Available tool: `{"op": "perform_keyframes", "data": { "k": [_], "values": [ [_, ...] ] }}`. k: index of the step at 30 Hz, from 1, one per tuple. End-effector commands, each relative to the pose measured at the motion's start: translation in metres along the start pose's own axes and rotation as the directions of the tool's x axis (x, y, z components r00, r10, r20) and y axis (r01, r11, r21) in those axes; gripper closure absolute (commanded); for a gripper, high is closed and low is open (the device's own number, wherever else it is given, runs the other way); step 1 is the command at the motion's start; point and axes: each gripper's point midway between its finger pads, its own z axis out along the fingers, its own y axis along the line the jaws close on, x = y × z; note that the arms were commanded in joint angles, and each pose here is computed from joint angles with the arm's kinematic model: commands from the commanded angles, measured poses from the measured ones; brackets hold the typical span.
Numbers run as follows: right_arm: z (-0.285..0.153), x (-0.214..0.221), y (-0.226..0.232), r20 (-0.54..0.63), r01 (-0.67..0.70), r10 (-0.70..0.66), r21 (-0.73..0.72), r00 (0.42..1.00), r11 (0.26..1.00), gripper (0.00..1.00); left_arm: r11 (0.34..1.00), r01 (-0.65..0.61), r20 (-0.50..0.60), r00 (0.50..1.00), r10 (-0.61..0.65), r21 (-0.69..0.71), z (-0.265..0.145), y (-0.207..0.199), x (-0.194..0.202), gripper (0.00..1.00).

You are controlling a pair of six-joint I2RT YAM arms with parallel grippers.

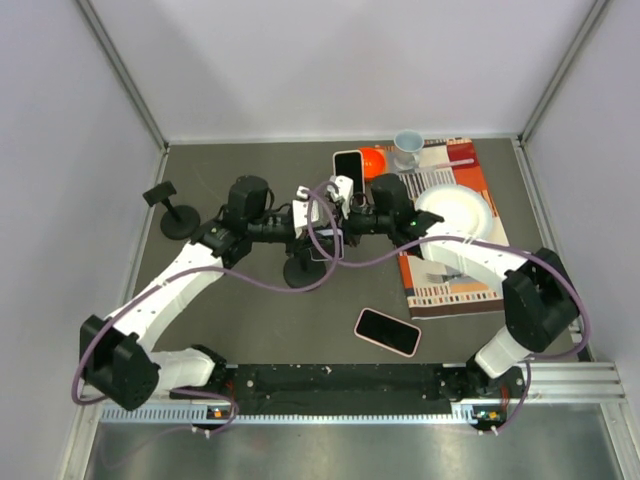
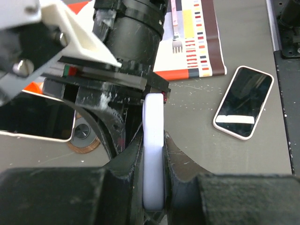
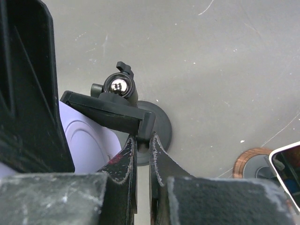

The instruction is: Place the phone on the phone stand

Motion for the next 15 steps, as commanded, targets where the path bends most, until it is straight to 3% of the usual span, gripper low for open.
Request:
{"op": "perform_keyframes", "data": {
  "k": [1, 7, 10, 15],
  "values": [
    [-0.005, 0.019, 0.026, 0.007, -0.105, 0.106, -0.024, 0.994, 0.994, 1.00, 0.912, -0.191, -0.002, 0.979, 0.204, -0.364, -0.039, 0.056, -0.026, 1.00],
    [-0.008, 0.016, 0.019, 0.053, -0.122, 0.120, 0.043, 0.991, 0.992, 1.00, 0.865, -0.201, -0.062, 0.979, 0.195, -0.459, -0.056, 0.068, -0.023, 1.00],
    [-0.015, 0.014, 0.004, 0.084, -0.160, 0.148, 0.151, 0.985, 0.976, 1.00, 0.849, -0.170, -0.063, 0.985, 0.160, -0.500, -0.062, 0.071, -0.022, 1.00],
    [-0.028, 0.025, -0.031, 0.121, -0.246, 0.215, 0.432, 0.969, 0.868, 1.00, 0.796, -0.039, -0.073, 0.997, -0.006, -0.604, -0.078, 0.080, -0.012, 1.00]
  ]
}}
